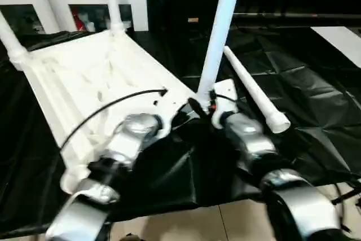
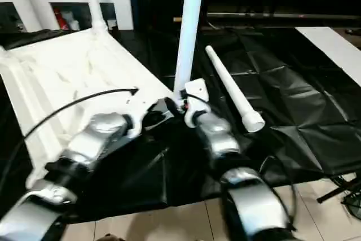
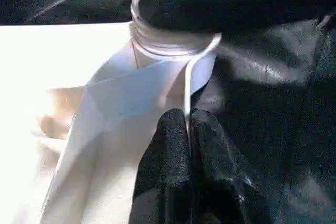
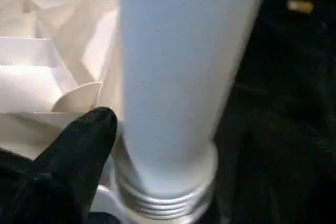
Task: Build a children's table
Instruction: Rotate leg to tighten
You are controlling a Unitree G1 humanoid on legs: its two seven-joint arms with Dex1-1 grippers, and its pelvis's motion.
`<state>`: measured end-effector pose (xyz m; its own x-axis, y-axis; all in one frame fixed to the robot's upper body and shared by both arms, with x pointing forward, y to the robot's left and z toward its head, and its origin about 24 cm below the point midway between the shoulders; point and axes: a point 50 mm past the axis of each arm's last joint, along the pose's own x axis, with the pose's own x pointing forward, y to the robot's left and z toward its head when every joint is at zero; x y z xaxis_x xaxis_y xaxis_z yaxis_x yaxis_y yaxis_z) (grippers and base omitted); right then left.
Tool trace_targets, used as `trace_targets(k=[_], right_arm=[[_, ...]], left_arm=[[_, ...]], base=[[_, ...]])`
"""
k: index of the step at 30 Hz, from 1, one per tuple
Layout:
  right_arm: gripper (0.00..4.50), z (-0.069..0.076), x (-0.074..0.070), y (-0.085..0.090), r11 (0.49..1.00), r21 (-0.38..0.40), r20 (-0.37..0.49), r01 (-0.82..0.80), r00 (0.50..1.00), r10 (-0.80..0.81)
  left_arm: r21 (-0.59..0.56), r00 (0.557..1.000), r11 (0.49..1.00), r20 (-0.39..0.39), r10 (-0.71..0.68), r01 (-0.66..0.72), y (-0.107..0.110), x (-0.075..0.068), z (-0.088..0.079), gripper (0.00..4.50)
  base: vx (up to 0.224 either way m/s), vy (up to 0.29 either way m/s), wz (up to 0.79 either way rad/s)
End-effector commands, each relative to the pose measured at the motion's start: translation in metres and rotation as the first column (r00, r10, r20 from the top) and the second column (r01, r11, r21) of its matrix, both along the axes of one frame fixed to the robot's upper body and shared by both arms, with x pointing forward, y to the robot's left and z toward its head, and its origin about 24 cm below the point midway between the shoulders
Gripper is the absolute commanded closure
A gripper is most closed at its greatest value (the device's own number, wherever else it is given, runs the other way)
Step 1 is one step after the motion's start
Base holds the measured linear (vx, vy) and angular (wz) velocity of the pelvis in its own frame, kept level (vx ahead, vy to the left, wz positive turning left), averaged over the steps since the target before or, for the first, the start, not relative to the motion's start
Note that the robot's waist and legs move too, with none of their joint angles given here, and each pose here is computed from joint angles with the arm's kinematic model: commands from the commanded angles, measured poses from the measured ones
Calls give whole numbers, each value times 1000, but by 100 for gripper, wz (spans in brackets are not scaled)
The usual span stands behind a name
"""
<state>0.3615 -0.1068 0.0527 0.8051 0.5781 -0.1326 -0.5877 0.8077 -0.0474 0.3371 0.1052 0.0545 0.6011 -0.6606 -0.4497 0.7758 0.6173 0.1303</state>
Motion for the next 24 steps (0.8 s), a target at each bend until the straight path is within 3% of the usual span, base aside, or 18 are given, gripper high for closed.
trace_targets(k=[1, 4, 11, 16, 20, 24], right_arm=[[12, 1, -4, -3, 996, -21, 11, -82, 997, 82], [12, -3, -16, -19, 966, -76, -29, -245, 969, 244], [12, -6, -36, -27, 876, -104, -98, -470, 882, 462], [12, -8, -41, -24, 827, -131, -138, -546, 836, 530], [12, -7, -42, -23, 828, -123, -131, -547, 836, 533], [49, -6, -43, -22, 822, -109, -131, -559, 828, 546]], left_arm=[[-52, 999, 998, -4, -35, 35, 5, -5, -2, 450], [-70, 985, 982, -4, -174, 173, 14, -15, 3, 450], [-126, 923, 923, -88, -375, 363, 21, -35, 8, 450], [-123, 909, 912, -101, -404, 392, 22, -38, 7, 450], [-114, 914, 917, -100, -394, 383, 25, -38, 7, 450], [-111, 911, 916, -108, -397, 386, 27, -40, 7, 450]], base=[[0, 0, 0], [0, 0, 0], [0, 0, 0], [0, 0, 0], [0, 0, 0], [0, 0, 0]])
